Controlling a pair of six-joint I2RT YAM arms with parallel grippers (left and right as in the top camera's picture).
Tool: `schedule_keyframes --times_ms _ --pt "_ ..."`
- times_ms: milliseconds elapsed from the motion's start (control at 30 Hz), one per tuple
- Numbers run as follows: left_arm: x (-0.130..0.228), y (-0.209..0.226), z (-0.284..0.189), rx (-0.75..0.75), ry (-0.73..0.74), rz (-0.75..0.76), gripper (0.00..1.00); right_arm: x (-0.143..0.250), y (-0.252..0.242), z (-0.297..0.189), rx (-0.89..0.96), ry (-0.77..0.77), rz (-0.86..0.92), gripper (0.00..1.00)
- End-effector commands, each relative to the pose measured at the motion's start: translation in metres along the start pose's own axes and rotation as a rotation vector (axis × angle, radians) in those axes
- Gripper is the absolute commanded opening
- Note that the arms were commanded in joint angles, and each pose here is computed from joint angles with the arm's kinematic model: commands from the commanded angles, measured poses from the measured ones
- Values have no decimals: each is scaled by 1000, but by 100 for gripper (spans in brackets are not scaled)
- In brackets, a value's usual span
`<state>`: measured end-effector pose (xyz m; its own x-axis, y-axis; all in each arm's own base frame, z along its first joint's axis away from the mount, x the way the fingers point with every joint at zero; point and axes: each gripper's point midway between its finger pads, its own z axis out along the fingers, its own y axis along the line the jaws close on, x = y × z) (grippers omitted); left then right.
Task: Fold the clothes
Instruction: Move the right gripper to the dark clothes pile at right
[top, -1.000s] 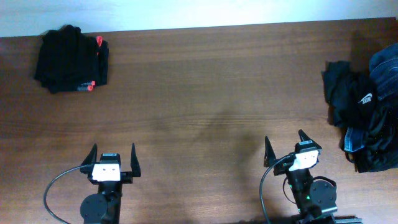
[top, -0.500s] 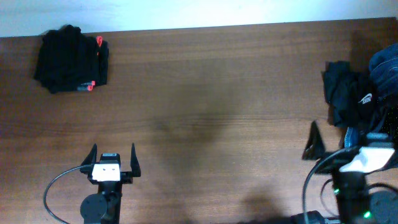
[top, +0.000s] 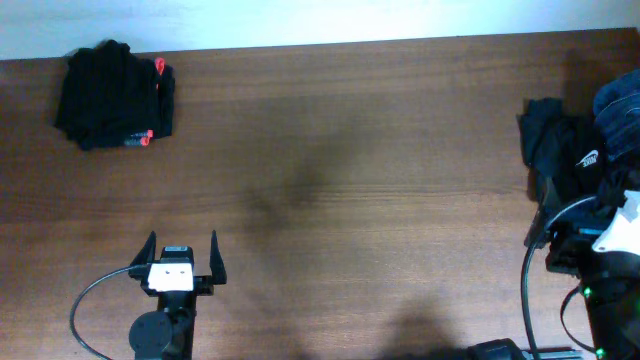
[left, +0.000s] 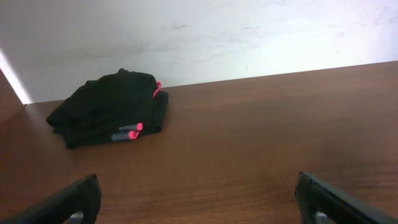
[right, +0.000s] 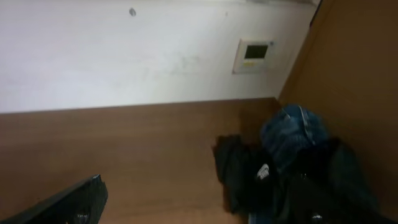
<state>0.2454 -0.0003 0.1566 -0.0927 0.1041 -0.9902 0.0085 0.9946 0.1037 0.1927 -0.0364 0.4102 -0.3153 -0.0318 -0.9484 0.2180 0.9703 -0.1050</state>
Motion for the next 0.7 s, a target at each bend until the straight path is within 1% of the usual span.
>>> schedule_keyframes --times_ms 0,67,133,233,400,567,667 --pt "0 0 0 -3 -6 -5 99 0 -5 -2 26 5 3 99" --pt "0 0 0 -3 -6 -5 99 3 -9 -1 48 17 36 99" --pt "0 0 0 -3 -6 -5 99 8 -19 1 117 42 80 99" --pt "0 0 0 -3 -6 -5 99 22 -42 7 290 103 171 99" --pt "0 0 0 -3 -6 -5 99 29 -56 21 412 201 180 99" --pt "0 0 0 -3 -6 -5 99 33 -65 45 425 299 262 98" --pt "0 0 0 -3 -6 -5 99 43 -75 62 424 370 338 99"
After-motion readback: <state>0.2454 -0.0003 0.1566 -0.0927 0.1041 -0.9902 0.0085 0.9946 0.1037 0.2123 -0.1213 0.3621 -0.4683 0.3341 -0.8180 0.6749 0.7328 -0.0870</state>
